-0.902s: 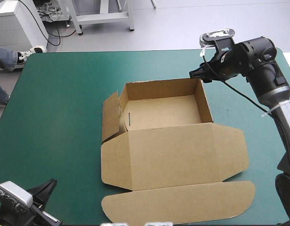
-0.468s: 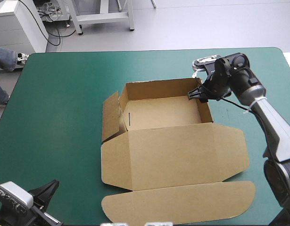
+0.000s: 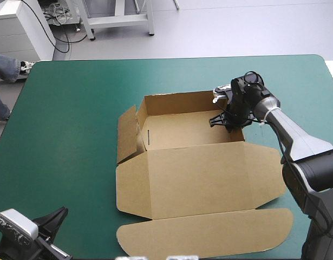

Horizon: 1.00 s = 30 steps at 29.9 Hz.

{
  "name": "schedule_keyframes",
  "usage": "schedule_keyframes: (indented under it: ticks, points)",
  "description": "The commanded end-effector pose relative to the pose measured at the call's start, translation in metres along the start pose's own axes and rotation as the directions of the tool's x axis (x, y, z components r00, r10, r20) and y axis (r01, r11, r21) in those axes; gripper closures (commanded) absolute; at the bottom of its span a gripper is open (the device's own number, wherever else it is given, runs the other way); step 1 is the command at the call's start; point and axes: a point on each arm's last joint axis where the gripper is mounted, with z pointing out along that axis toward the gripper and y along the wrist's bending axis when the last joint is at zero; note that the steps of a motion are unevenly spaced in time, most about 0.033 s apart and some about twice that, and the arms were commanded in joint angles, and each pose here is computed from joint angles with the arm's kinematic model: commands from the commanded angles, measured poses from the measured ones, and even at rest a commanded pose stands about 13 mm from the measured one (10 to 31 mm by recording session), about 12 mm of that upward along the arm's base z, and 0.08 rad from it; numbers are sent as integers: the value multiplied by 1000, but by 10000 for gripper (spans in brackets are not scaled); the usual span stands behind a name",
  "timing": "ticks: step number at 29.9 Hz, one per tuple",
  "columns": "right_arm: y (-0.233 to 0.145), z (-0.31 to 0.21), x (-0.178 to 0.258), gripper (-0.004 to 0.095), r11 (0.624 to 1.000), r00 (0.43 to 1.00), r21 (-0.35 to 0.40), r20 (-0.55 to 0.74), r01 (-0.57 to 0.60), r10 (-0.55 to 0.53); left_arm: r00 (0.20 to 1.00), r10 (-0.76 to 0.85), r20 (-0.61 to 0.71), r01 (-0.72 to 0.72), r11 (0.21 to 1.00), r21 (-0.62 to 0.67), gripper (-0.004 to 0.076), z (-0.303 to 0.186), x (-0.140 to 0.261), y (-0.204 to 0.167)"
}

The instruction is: Fold the box

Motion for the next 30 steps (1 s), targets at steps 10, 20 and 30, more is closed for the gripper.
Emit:
schedule_keyframes:
  ticks: [10, 20, 30]
  points:
    - [-6, -42, 3, 930, 1000, 995, 12, 97, -10, 8, 997, -18, 73, 18, 1000, 1, 731, -2, -12, 1]
    - [-15, -134, 32, 930, 999, 948, 26, 318, -28, 18, 997, -18, 73, 18, 1000, 1, 731, -2, -12, 1]
    - [-23, -222, 84, 930, 998, 846, 21, 532, -61, 40, 996, -19, 91, 13, 998, 66, 583, -2, -14, -5]
